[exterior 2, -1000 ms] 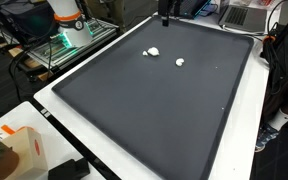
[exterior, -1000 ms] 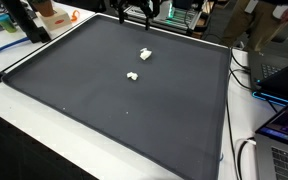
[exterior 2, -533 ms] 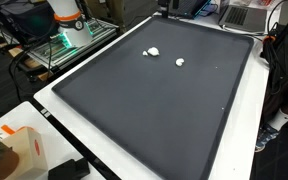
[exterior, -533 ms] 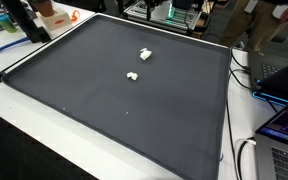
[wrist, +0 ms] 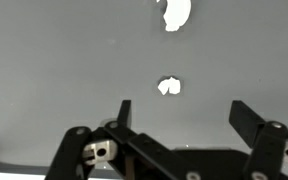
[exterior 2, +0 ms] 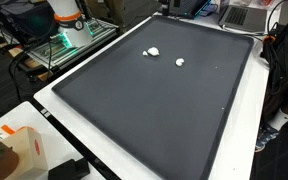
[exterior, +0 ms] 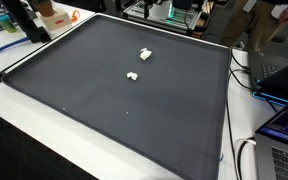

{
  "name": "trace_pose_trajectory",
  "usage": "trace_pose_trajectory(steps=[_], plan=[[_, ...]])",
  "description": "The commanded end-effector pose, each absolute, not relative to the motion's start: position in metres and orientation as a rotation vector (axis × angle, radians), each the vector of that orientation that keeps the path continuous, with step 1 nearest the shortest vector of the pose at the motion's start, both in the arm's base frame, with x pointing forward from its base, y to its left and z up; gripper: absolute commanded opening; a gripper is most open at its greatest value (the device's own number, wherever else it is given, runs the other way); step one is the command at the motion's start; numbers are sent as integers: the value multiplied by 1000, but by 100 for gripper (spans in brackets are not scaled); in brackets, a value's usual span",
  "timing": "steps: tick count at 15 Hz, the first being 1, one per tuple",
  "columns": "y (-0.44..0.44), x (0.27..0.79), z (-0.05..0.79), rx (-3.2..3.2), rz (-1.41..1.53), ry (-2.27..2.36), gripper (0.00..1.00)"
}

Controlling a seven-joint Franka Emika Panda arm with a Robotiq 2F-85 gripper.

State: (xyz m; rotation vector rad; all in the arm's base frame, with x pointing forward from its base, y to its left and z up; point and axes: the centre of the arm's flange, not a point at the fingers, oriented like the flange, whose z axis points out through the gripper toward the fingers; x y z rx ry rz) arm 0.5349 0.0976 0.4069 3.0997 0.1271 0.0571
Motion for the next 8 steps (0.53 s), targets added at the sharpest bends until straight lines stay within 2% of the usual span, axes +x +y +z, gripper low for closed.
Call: trace_pose_trajectory(steps=[1, 8], plan=[[89, 556, 427, 3092, -72, 45, 100], [95, 581, 470, 3100, -84, 51, 100]])
